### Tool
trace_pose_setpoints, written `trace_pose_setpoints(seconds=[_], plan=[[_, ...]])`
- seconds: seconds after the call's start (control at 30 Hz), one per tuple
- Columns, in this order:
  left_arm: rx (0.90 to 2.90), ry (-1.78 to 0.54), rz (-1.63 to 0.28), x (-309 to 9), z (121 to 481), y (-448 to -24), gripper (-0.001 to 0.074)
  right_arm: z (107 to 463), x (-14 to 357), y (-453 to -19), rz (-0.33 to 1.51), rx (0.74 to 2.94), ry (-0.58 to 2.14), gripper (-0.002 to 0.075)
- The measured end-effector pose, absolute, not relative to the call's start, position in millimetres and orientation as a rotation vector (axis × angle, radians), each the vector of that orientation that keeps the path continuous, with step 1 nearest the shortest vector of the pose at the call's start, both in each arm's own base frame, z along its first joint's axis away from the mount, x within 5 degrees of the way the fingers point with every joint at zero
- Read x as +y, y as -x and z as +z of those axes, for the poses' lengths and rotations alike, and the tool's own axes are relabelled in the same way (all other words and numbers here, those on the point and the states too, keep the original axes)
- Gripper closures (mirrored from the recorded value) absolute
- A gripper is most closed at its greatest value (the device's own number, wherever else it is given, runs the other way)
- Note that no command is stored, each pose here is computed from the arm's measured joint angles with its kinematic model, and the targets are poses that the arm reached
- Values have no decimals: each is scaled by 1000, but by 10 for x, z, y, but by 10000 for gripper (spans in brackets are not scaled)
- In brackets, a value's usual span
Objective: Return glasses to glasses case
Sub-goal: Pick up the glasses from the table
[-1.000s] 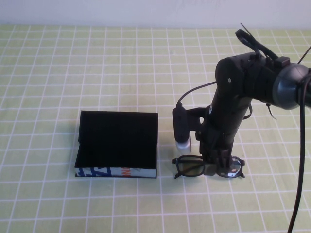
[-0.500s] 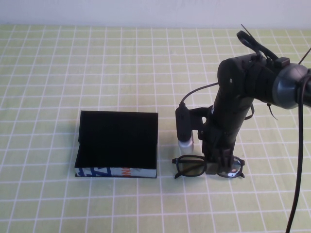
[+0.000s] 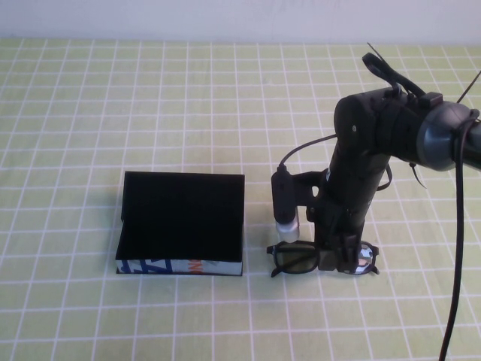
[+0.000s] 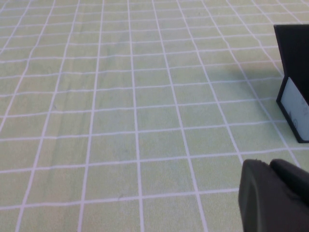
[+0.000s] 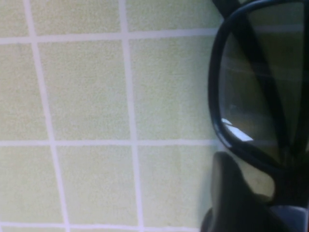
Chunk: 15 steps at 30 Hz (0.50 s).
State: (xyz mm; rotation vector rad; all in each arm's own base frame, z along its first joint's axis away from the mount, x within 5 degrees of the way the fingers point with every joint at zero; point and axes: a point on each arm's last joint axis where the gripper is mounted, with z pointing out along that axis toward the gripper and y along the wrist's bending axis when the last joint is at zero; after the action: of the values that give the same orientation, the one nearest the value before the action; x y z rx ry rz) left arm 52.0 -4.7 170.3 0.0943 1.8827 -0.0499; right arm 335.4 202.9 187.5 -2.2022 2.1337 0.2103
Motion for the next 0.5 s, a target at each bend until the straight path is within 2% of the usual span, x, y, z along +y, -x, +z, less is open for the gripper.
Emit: trace_pose_setpoints(seconds=[0.27,0.5], plan=[[1883,-94,-50,-47,1703,-520,737,1876,2012,-3313,244,2205,2195,658],[1883,-94,-50,-47,1703,-520,737,1909,1987,-3281,215,2345,2111,665]])
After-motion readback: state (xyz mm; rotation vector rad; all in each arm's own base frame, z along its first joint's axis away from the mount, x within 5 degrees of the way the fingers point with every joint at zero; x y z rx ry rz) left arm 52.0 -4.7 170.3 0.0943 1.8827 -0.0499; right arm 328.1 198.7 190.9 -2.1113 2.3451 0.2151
